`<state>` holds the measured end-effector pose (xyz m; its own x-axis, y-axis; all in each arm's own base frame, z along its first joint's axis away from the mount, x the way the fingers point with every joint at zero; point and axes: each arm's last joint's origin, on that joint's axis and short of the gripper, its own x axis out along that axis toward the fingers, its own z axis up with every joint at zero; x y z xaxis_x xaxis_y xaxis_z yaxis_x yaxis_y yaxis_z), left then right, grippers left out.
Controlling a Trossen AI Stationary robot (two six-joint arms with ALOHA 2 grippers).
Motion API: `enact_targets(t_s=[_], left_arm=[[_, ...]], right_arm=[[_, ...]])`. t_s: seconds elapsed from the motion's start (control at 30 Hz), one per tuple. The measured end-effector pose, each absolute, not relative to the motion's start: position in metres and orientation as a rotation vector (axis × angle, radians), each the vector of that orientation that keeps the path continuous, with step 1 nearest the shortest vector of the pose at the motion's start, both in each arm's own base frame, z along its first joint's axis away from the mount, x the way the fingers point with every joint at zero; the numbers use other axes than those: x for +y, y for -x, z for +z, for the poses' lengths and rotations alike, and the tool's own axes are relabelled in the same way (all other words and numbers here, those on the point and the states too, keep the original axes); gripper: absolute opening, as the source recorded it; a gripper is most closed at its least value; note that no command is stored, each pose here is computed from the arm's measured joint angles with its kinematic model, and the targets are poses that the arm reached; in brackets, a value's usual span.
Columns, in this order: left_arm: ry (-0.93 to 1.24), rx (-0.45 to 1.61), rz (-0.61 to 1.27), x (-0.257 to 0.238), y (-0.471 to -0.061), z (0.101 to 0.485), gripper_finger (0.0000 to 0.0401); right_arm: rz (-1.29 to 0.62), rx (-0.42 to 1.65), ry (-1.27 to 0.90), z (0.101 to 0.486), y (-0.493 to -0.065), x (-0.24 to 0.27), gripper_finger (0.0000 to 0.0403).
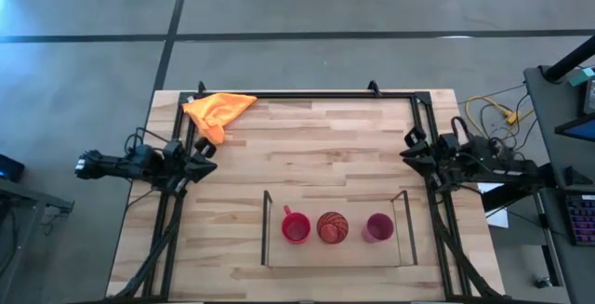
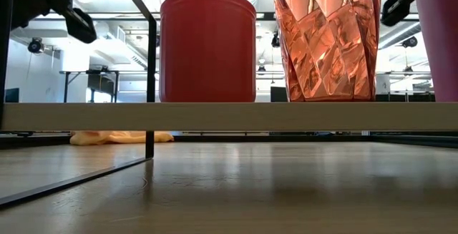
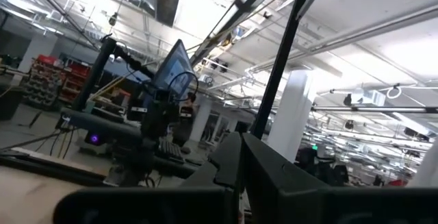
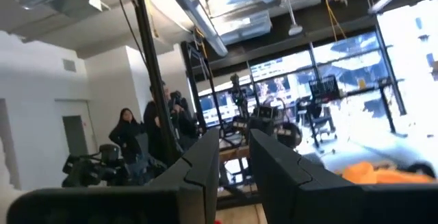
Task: Stack small to large cups/mugs on shelf
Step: Return to Home Position
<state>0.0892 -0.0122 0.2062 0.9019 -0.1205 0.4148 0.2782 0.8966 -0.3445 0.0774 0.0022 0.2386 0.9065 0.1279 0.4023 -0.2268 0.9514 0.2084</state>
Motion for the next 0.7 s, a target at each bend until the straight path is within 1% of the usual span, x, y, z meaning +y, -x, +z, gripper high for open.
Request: enact_targets(t_s=[0.13, 0.27, 0.43, 0.7], left_arm=[[0.411, -0.385, -0.212, -0.012, -0.090, 0.205, 0.0000], [0.414, -0.380, -0.213, -0.012, -0.090, 0.205, 0.0000], [0.463, -0.315, -0.224, -0.013, -0.092, 0.199, 0.0000], [0.494, -0.222, -0.214, -0.014, -0.095, 0.191, 0.0000]], right_arm=[[0.191, -0.362, -0.314, 0.227, -0.082, 0.002, 0.0075], [0.202, -0.375, -0.350, 0.218, -0.085, 0.002, 0.0070], [0.203, -0.353, -0.384, 0.202, -0.090, 0.002, 0.0074], [0.201, -0.309, -0.416, 0.198, -0.091, 0.002, 0.0075]])
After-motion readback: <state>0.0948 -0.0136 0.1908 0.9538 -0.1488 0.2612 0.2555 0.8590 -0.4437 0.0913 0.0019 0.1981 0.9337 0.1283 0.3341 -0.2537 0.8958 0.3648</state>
